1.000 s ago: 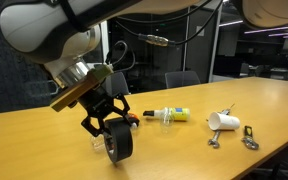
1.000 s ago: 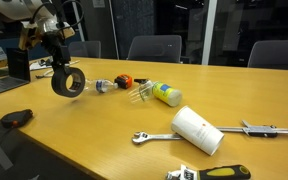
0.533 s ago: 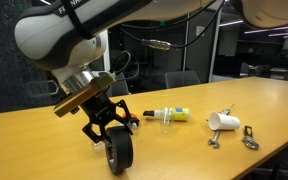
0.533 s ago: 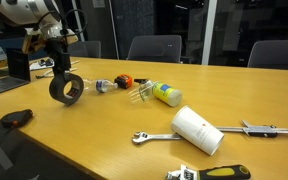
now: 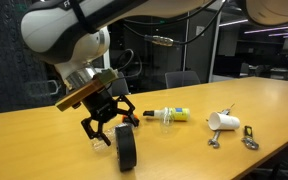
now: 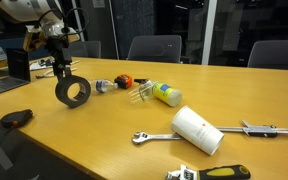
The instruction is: Pick the masking tape and move it to the left on the table
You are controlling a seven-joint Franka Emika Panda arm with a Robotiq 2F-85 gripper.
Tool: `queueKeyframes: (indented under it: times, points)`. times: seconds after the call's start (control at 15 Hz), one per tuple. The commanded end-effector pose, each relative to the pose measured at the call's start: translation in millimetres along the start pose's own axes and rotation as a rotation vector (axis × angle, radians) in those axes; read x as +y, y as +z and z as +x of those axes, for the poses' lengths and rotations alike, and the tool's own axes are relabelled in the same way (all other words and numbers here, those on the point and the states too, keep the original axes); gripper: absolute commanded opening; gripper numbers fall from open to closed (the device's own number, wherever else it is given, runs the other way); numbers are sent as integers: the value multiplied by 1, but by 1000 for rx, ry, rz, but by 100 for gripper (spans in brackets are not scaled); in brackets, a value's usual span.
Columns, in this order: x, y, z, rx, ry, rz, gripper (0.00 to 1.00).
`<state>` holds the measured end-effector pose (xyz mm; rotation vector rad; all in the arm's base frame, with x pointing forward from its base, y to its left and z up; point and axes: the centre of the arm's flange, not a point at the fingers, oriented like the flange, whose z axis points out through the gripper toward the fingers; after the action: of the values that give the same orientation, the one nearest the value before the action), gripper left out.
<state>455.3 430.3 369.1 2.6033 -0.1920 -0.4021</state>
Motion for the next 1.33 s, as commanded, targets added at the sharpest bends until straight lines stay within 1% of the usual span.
queueKeyframes:
  times: [0.0,0.2,0.33,0.47,0.6,0.73,0.93,1.07,1.27]
  points:
    - [40,-20,1,19,43,30,100]
    - [102,-53,18,66,117,68,100]
    - [147,-68,27,83,181,95,100]
    - [200,-78,29,101,246,123,100]
    - [253,-79,27,94,295,154,100]
    - [300,-68,20,75,343,187,100]
    - [354,-38,3,42,390,232,100]
    - [380,-12,-11,19,409,254,100]
    - [408,28,-33,-3,419,287,100]
